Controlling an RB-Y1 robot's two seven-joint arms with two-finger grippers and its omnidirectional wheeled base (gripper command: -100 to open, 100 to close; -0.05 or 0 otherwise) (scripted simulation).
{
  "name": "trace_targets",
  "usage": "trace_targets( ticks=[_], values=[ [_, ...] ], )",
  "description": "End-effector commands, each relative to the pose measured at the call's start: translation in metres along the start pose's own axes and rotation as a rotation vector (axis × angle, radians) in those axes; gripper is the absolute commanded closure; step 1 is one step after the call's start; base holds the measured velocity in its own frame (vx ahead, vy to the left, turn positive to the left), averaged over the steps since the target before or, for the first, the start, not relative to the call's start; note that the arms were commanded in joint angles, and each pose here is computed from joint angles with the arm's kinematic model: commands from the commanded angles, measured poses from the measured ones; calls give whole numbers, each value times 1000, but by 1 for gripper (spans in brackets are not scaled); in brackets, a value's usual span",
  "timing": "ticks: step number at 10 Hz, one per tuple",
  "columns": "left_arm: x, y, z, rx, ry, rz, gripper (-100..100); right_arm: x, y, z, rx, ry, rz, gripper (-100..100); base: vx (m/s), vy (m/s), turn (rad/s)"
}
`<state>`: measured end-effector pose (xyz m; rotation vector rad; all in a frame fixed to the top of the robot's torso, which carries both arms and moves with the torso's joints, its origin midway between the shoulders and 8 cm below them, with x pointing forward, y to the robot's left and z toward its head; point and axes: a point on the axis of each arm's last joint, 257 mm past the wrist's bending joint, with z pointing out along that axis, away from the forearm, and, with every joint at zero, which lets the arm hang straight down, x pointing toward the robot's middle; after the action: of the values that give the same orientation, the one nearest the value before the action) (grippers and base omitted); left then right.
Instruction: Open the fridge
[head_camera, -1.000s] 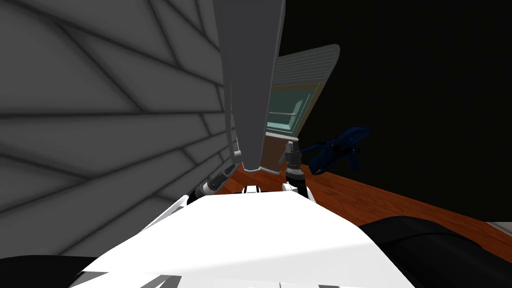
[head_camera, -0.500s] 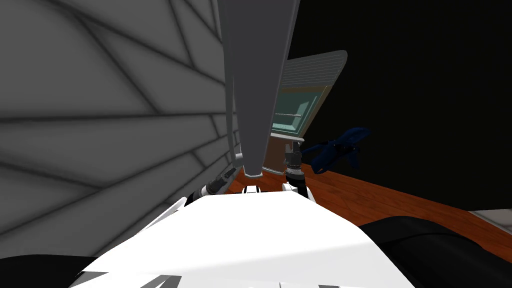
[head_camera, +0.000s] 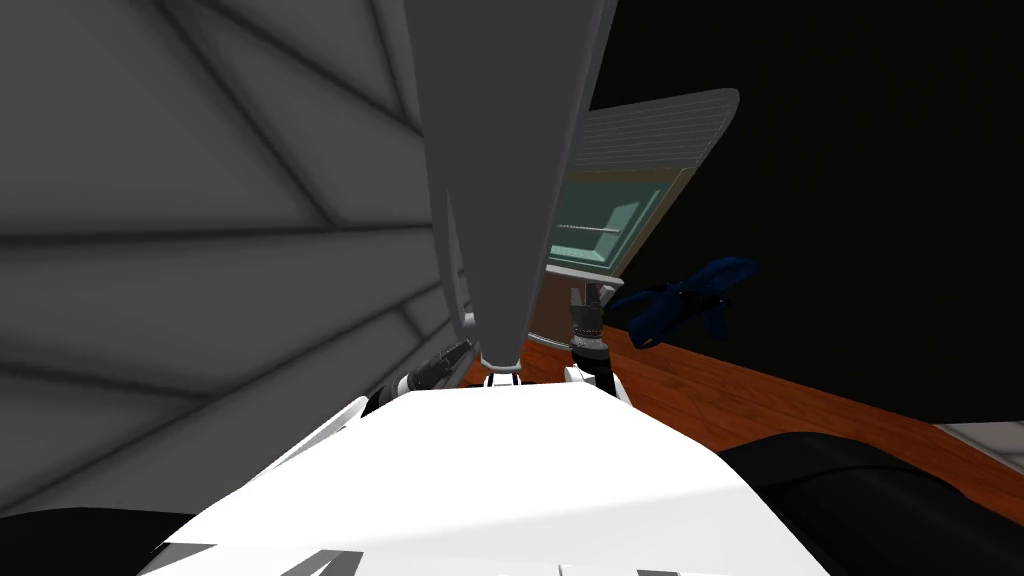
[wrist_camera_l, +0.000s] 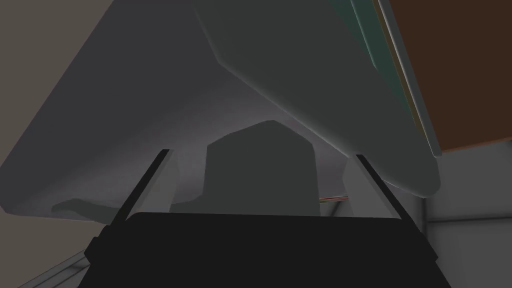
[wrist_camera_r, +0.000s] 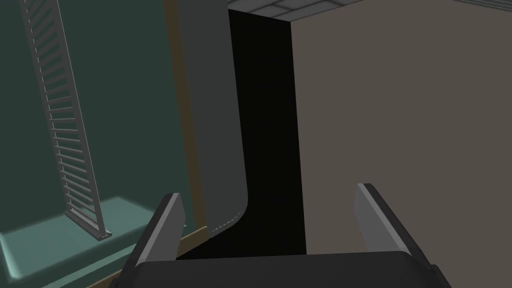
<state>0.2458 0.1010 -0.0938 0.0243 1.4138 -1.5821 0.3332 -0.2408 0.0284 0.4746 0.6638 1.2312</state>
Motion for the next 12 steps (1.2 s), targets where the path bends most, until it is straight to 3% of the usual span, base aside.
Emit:
trace_targets(
  ticks=[1,6,7,8,9,12],
  values=[
    [-4,-16,3,11,8,-8,-100,0,0,0,0,0,0,0,34,-21,40],
    [-7,-47,9,35,28,-25,-100,0,0,0,0,0,0,0,34,2,68],
    [-7,-47,9,35,28,-25,-100,0,0,0,0,0,0,0,22,10,21],
    [-1,-33,1,-16,37,-43,-100,0,0,0,0,0,0,0,6,11,4],
    [-1,-31,0,-21,38,-45,0,0,0,0,0,0,0,0,2,6,1],
    [0,-28,-1,-30,39,-48,0,0,0,0,0,0,0,0,0,0,0]
  ],
)
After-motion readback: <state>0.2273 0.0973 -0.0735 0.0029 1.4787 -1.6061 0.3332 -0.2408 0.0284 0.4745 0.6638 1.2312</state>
